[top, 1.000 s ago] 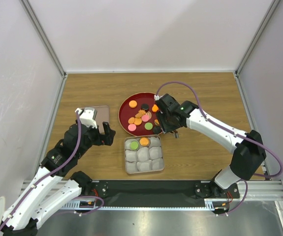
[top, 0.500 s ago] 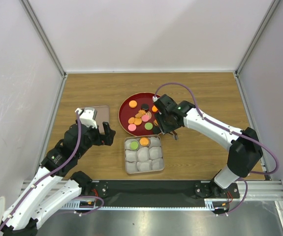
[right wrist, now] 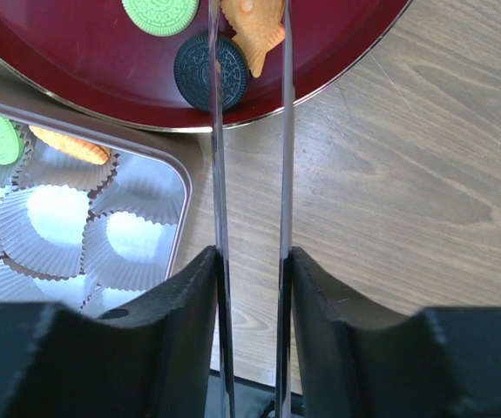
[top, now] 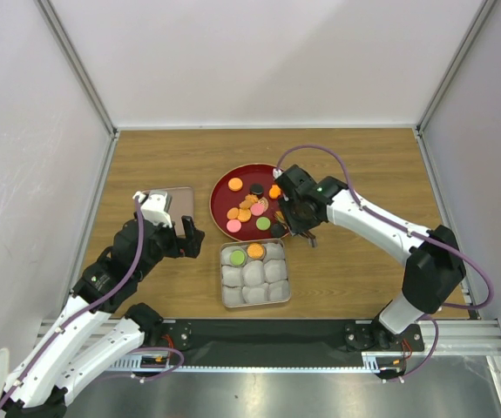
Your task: Pack the cookies
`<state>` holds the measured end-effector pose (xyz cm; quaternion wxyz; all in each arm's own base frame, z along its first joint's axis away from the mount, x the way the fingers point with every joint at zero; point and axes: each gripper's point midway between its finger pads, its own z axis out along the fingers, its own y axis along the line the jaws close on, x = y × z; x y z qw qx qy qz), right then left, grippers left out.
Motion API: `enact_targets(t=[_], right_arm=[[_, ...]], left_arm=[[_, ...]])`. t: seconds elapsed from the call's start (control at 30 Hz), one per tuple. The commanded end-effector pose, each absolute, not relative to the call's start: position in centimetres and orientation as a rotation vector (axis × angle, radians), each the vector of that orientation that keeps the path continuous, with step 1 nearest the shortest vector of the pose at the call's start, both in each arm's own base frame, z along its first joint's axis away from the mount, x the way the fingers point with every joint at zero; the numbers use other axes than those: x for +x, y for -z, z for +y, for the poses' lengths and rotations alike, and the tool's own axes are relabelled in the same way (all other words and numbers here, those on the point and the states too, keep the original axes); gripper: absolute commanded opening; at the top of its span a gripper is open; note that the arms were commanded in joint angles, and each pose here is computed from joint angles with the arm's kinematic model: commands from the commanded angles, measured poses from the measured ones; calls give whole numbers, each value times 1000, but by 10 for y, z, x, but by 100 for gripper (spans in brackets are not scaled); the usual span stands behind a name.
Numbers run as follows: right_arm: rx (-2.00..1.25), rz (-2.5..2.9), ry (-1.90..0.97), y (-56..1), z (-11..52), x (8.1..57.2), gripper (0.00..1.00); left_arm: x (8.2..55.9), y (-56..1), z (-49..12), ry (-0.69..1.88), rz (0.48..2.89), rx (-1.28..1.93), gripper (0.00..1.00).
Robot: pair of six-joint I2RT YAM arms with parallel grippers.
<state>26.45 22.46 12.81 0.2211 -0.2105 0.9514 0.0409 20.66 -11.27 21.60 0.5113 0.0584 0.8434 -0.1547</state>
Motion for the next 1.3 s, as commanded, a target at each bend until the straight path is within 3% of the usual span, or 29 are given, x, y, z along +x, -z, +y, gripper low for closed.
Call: enact_targets(t=[0.0,0.6,1.27], right_arm=[[-577,2611,-129,-133,225,271,38],[-471,2494,-162,-169,229,299,20],[-408,2406,-202,-200,230,312,17]], left_arm=[[210,-227,-112,369,1988,138,100],[210,-226,-111,366,1988,135,100],[210,-228,-111,369,1984,133,100]])
